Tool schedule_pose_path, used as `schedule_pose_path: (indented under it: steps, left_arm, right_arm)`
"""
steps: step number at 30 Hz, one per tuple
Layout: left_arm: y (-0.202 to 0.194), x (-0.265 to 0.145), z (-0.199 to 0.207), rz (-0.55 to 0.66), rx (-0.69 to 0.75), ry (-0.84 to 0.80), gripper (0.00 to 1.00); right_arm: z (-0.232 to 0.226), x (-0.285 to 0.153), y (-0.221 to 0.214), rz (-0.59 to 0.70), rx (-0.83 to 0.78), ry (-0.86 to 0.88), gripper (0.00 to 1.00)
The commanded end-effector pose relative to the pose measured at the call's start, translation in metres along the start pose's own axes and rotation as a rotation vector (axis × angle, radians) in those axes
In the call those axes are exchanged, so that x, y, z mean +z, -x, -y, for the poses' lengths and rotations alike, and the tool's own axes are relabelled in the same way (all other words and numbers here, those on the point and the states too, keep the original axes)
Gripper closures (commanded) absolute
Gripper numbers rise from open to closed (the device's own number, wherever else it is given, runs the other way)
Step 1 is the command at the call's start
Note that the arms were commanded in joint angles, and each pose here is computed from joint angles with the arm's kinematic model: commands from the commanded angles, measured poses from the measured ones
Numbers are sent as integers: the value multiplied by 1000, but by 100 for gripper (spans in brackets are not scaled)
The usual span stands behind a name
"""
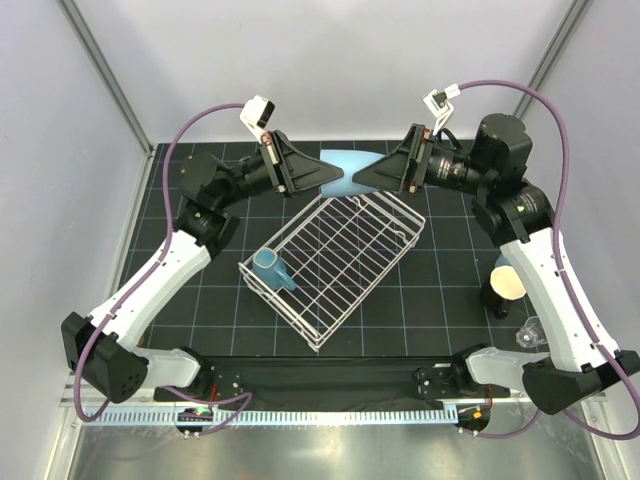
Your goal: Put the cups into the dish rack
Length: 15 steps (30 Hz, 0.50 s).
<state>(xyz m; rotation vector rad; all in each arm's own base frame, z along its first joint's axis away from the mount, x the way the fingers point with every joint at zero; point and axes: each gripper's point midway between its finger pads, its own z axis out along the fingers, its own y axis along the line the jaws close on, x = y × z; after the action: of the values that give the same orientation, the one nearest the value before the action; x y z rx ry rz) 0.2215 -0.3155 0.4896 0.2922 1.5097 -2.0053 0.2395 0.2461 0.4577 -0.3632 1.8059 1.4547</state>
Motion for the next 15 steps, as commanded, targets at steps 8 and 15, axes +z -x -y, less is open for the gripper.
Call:
schedule_pose_path:
  steps: [8,15]
  left_arm:
    - [-3,-4,23,10,41,-66,100]
    - [-6,-5,17,7,19,-54,100]
  right_arm:
    - [-13,-4,10,41,-16,54,17]
    - [-13,-3,10,40,-8,69,43]
